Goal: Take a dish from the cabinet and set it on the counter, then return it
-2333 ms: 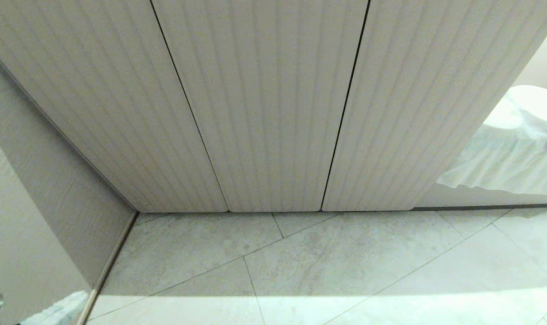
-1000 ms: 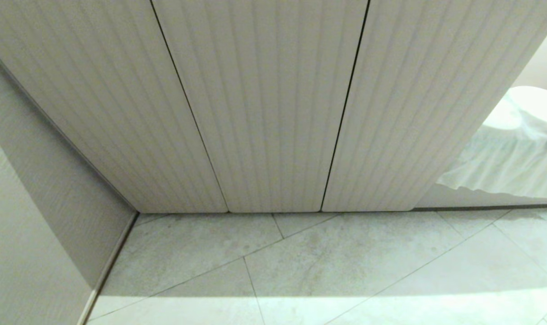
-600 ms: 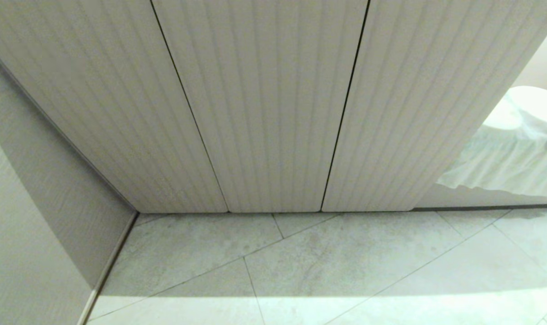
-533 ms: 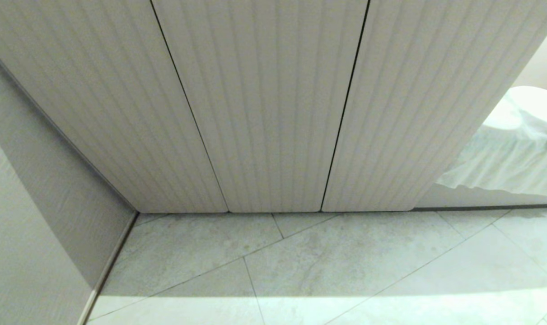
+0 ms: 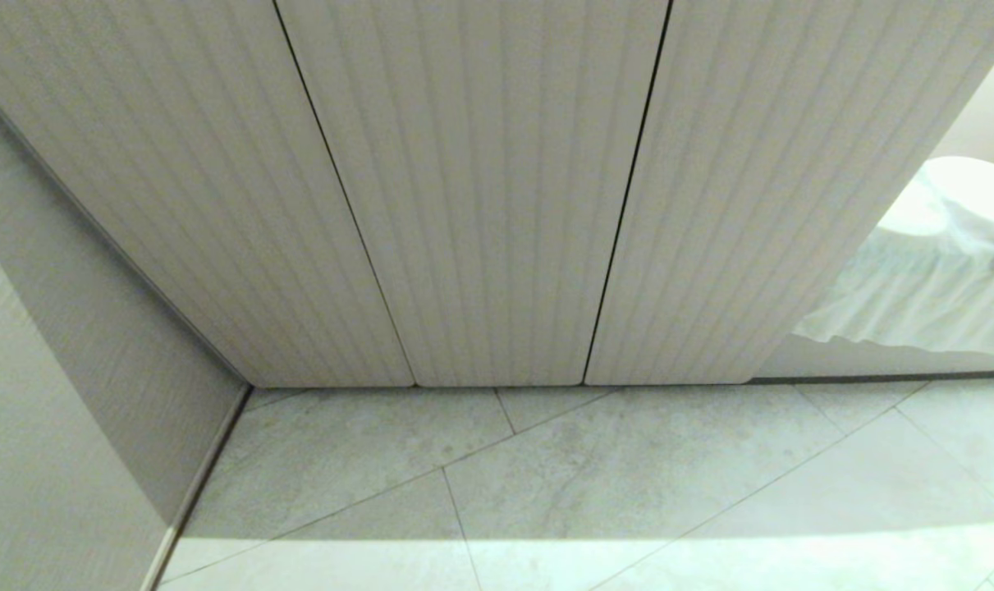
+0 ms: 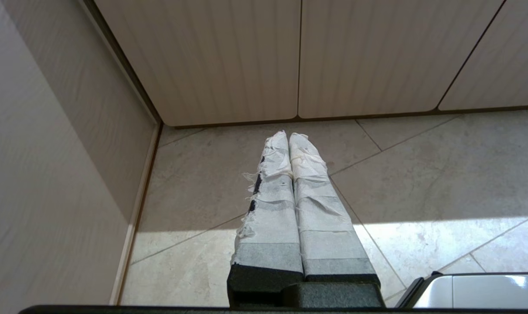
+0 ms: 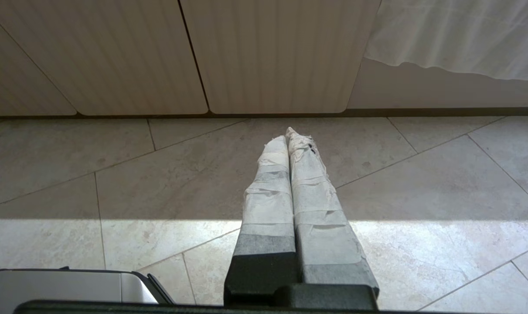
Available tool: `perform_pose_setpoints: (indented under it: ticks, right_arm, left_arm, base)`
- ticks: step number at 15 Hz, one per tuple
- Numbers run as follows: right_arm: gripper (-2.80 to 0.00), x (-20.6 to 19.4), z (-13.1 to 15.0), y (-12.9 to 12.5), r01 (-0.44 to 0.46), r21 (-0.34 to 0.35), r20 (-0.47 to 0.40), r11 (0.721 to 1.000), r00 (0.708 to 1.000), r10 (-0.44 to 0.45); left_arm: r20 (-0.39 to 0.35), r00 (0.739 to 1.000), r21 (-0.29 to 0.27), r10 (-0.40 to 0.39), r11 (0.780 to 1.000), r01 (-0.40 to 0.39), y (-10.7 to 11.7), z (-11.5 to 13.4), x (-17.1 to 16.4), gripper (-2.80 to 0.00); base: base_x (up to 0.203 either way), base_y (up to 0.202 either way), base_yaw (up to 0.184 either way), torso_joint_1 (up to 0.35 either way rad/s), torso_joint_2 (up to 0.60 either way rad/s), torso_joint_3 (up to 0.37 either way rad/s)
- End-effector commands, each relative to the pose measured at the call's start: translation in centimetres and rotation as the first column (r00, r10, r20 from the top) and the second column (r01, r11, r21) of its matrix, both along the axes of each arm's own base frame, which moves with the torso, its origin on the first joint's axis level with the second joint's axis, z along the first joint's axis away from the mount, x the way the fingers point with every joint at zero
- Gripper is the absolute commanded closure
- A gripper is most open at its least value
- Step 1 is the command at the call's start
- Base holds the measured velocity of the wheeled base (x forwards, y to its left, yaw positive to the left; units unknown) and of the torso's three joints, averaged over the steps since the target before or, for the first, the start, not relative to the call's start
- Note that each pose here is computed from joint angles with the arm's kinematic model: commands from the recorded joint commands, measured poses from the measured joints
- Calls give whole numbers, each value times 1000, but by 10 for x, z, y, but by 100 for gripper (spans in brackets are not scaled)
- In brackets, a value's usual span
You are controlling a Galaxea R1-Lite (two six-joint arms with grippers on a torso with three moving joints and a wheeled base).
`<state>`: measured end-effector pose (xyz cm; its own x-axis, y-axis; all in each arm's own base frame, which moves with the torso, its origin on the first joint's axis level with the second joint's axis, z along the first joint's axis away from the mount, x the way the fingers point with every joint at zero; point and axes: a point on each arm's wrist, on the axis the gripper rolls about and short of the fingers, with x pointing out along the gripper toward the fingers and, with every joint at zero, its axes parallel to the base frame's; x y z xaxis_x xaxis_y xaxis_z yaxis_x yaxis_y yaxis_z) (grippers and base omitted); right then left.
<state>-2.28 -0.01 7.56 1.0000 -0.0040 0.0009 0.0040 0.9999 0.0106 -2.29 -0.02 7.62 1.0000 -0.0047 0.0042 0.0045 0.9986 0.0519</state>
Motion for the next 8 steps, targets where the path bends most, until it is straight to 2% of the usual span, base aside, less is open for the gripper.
perform_pose_setpoints:
  ticks: [1, 8]
  right_arm:
    - [0, 0, 0, 0, -1, -3, -1, 1000, 1000, 1]
    - [0, 0, 0, 0, 2, -1, 1, 1000, 1000, -2]
  left_arm:
    - [-1, 1000, 0, 0, 1000, 0, 0, 0, 0, 0]
    - [0, 1000, -1, 0, 1000, 0, 0, 0, 0, 0]
  base:
    - [0, 0, 0, 0, 0, 0]
    - [0, 0, 0, 0, 0, 0]
